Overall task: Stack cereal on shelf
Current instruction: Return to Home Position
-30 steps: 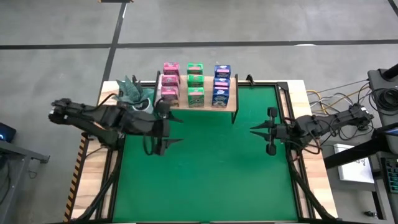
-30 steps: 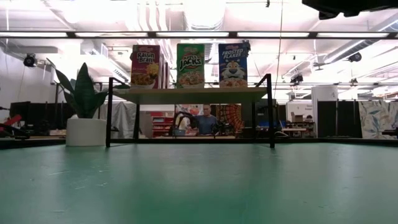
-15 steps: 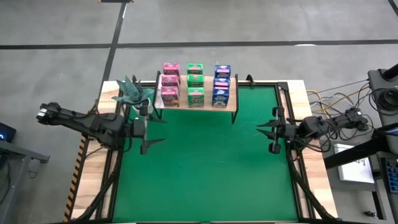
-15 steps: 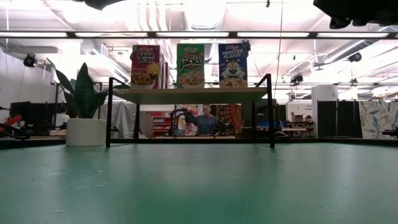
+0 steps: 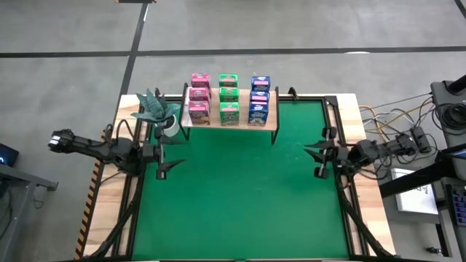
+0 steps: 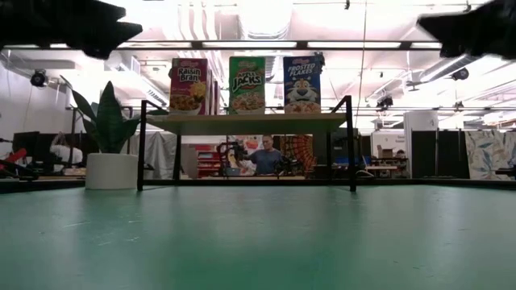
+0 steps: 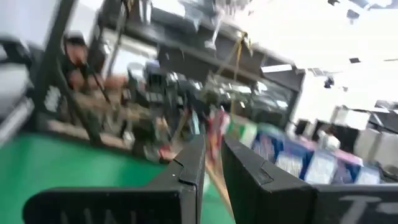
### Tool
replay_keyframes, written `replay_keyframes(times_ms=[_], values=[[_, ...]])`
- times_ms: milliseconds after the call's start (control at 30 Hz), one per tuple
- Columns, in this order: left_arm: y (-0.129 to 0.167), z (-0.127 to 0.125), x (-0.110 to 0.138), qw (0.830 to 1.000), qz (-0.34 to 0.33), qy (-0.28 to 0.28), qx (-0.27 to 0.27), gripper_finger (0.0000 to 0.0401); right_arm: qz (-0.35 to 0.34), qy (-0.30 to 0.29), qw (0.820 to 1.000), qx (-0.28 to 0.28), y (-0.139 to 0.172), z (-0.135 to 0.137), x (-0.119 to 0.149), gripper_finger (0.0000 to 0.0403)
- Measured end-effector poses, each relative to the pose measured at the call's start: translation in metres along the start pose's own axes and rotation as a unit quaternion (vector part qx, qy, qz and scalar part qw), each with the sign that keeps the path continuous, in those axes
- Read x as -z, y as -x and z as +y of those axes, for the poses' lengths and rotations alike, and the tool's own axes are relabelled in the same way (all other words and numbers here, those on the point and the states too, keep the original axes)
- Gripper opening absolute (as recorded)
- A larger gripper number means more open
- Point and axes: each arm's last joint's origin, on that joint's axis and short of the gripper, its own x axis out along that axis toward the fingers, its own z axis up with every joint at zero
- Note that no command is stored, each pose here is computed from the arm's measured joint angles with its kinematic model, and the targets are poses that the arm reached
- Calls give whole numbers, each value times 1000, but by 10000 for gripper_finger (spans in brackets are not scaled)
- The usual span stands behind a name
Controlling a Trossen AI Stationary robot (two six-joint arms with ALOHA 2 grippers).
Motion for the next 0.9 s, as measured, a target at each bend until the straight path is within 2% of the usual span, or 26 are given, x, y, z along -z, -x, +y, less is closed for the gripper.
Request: replay_keyframes(times_ms=[100,300,567,667,767,900], values=[[4,-1,13,1000,-17,16,-4,260,12,5,1000,12,0,1,5,43],[11,-5,36,998,-53,43,-10,237,23,-8,1000,-10,0,4,8,43],[11,-5,37,997,-49,57,-5,198,42,-33,998,-15,0,6,12,43],[11,-2,37,995,-43,77,-44,185,45,-12,999,-15,0,6,12,43],[11,1,37,986,-40,130,-94,177,45,-9,999,-16,0,6,12,43],[11,2,37,984,-39,136,-107,173,45,-13,999,-15,0,6,12,43]])
